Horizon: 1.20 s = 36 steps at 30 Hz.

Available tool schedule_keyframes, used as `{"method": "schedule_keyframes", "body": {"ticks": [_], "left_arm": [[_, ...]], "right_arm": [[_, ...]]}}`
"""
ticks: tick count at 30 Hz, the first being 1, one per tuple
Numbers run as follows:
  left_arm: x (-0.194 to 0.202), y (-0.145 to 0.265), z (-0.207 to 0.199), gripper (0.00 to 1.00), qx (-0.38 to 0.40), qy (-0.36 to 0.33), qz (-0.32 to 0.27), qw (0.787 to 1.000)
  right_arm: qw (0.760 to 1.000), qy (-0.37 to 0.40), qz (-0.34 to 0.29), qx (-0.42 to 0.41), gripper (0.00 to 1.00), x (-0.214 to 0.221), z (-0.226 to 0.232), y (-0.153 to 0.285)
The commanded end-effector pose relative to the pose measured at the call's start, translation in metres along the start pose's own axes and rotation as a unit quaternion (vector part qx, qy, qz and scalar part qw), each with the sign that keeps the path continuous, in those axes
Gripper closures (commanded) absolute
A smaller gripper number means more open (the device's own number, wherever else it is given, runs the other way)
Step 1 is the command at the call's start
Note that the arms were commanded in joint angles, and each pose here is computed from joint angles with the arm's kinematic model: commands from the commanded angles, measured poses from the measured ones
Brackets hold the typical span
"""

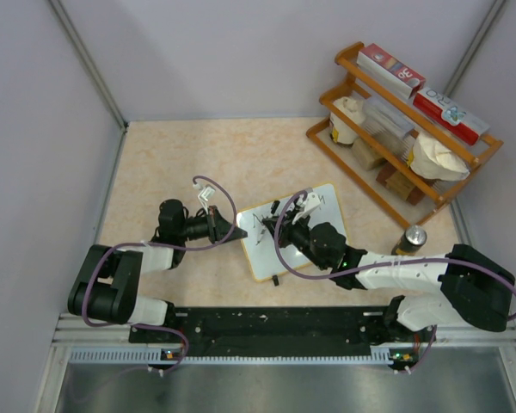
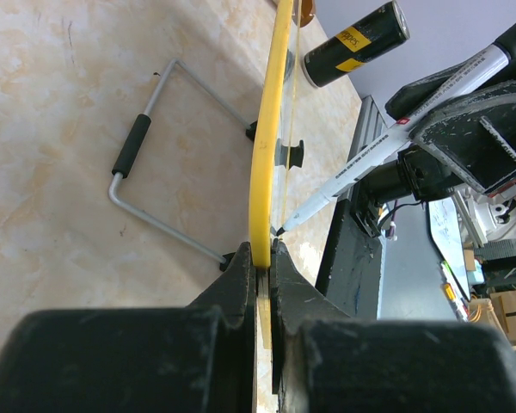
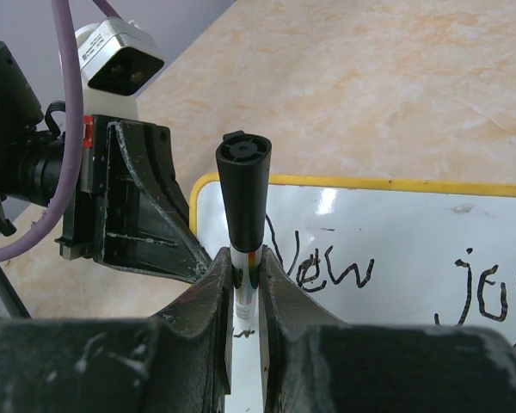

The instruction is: Write a sentence on the whiteboard

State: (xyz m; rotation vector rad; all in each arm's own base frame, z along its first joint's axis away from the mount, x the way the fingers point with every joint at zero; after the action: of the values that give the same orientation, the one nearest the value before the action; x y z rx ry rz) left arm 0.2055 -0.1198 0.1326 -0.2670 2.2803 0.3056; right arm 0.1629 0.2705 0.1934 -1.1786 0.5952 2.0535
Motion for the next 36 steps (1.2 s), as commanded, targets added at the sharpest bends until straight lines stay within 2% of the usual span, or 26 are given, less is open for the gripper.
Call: {"method": "schedule_keyframes", "body": {"ticks": [1, 10, 22, 36], "left_arm": [[0.002, -0.001, -0.003, 1.0, 0.033, -0.028, 0.013, 0.999], [0.001, -0.001, -0.003, 1.0, 0.032, -0.028, 0.012, 0.999], [0.002, -0.001, -0.003, 1.0, 0.033, -0.028, 0.013, 0.999], [0.002, -0.001, -0.003, 1.0, 0.033, -0.028, 0.013, 0.999]], "right_arm": [[0.999, -0.013, -0.045, -0.022, 1.0, -0.024, 0.014, -0.007], [0.998, -0.009, -0.056, -0.025, 1.0, -0.035, 0.016, -0.004], [1.0, -0.008, -0.023, -0.004, 1.0, -0.012, 0.003, -0.009], [1.0, -0.016, 0.008, 0.008, 1.0, 0.005, -0.01, 0.005]]}}
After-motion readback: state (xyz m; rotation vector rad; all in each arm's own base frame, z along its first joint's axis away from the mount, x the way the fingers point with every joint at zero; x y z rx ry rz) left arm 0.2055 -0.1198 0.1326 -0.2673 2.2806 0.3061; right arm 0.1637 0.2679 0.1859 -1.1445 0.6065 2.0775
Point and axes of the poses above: each gripper's point midway between its finger pads, its own y axis back along the fingers, its own z axis along the line the jaws close on, x = y × z, the point moved 10 cm from there along y, back along the fingers, and after that the axes turned 9 degrees about -y, right-handed, at the moved point
